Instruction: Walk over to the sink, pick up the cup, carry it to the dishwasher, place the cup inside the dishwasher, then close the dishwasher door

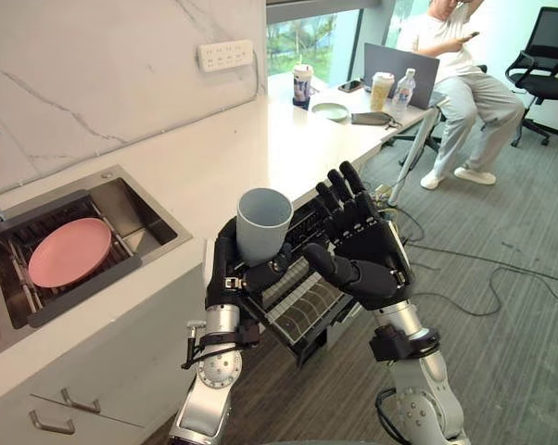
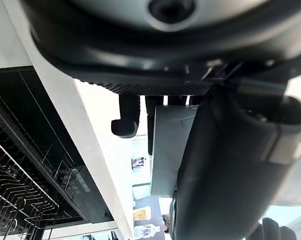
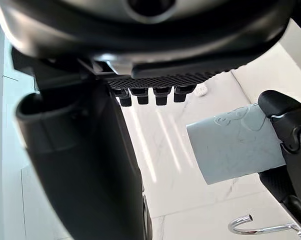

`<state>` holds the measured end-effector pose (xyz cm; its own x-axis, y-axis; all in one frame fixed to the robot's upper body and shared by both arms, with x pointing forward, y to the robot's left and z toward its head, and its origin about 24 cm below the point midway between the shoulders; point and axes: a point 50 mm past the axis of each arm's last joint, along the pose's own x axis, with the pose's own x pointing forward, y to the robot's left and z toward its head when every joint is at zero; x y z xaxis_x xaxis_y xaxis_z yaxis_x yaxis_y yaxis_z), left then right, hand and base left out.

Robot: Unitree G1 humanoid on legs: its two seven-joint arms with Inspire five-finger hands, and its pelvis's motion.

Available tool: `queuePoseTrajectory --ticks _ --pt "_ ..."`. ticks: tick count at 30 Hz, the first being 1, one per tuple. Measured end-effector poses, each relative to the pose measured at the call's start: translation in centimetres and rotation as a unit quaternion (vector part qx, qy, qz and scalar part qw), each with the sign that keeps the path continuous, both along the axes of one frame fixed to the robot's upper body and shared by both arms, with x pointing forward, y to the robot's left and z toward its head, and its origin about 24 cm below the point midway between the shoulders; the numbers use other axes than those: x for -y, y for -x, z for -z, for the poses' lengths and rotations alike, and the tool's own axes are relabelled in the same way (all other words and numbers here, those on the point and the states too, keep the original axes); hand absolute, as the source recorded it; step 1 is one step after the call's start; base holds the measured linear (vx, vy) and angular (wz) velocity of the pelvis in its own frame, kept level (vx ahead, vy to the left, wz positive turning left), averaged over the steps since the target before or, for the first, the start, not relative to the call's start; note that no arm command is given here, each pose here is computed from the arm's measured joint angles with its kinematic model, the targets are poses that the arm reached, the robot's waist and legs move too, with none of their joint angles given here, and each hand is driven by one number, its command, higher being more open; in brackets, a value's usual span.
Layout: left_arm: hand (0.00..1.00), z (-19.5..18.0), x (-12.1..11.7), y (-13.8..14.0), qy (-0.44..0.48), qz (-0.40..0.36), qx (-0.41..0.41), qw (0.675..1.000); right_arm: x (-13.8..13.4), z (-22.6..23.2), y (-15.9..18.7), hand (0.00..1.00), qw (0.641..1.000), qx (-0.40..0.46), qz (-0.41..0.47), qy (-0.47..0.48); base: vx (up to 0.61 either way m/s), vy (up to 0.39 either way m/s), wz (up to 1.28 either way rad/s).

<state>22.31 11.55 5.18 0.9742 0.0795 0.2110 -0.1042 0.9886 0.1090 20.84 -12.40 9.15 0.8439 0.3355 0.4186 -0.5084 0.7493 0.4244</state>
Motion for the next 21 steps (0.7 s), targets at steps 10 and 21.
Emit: queuePoseTrajectory --ticks 10,21 --pt "0.0 -0.3 0.5 -0.2 -0.045 0.031 0.012 0.998 -0.1 0.8 -0.5 1.0 0.997 -0.021 0.018 0.078 -0.04 0.011 0.0" --pt "0.0 -0.5 2.1 0.2 -0.074 0.095 0.017 0.993 -0.1 1.3 -0.9 1.0 0.995 -0.037 0.024 0.092 -0.01 -0.002 0.0"
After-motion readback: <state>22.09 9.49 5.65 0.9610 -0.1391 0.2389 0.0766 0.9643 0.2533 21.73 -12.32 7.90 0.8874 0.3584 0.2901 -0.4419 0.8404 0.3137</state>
